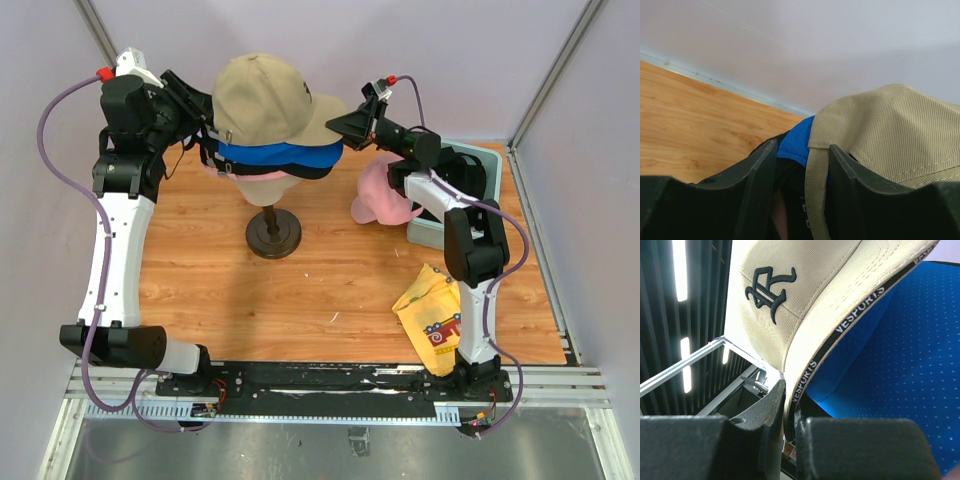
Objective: Stack the hats
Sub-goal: Stack the hat on the hat.
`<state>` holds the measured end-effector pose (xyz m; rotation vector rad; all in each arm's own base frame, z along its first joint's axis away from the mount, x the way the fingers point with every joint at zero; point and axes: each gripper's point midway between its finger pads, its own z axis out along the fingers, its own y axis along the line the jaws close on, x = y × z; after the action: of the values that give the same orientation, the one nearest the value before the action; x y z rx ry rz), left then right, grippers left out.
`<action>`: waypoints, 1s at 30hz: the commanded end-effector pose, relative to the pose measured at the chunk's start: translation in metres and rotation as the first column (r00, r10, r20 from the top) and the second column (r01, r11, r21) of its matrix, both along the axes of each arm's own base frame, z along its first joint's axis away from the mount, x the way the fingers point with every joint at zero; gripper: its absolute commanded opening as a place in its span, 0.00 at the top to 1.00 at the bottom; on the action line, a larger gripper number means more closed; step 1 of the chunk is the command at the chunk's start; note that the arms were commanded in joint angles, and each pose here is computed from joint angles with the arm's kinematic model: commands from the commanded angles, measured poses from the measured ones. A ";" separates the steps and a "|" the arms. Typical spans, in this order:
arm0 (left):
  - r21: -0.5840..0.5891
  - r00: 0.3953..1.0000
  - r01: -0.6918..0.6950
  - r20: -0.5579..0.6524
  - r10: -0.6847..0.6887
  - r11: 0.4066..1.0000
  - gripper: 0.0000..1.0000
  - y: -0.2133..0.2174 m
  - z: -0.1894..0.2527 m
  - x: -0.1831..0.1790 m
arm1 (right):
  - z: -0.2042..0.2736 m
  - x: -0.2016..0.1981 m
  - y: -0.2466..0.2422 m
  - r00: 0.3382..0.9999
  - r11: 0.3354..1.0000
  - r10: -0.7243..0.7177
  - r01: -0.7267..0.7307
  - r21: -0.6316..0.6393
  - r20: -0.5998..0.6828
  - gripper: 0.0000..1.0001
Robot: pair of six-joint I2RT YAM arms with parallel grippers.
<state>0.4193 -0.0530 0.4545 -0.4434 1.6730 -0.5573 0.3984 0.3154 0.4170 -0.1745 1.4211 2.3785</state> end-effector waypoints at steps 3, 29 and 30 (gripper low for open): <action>-0.024 0.998 0.033 0.060 -0.031 0.999 0.47 -0.004 0.022 -0.012 | 0.004 -0.002 -0.004 0.993 0.997 0.080 -0.079 0.006 -0.087 0.89; -0.005 0.992 0.121 -0.034 -0.121 0.993 0.97 -0.016 -0.012 -0.013 | -0.001 0.001 -0.001 0.992 0.996 0.084 -0.085 -0.003 -0.095 0.88; -0.003 0.992 0.120 -0.037 -0.120 0.993 0.99 -0.016 -0.011 -0.013 | -0.001 0.001 -0.001 0.992 0.996 0.083 -0.084 -0.001 -0.094 0.88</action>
<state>0.4068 -0.0637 0.4553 -0.3876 1.6832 -0.6232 0.4030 0.3180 0.4104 -0.1748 1.4410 2.3829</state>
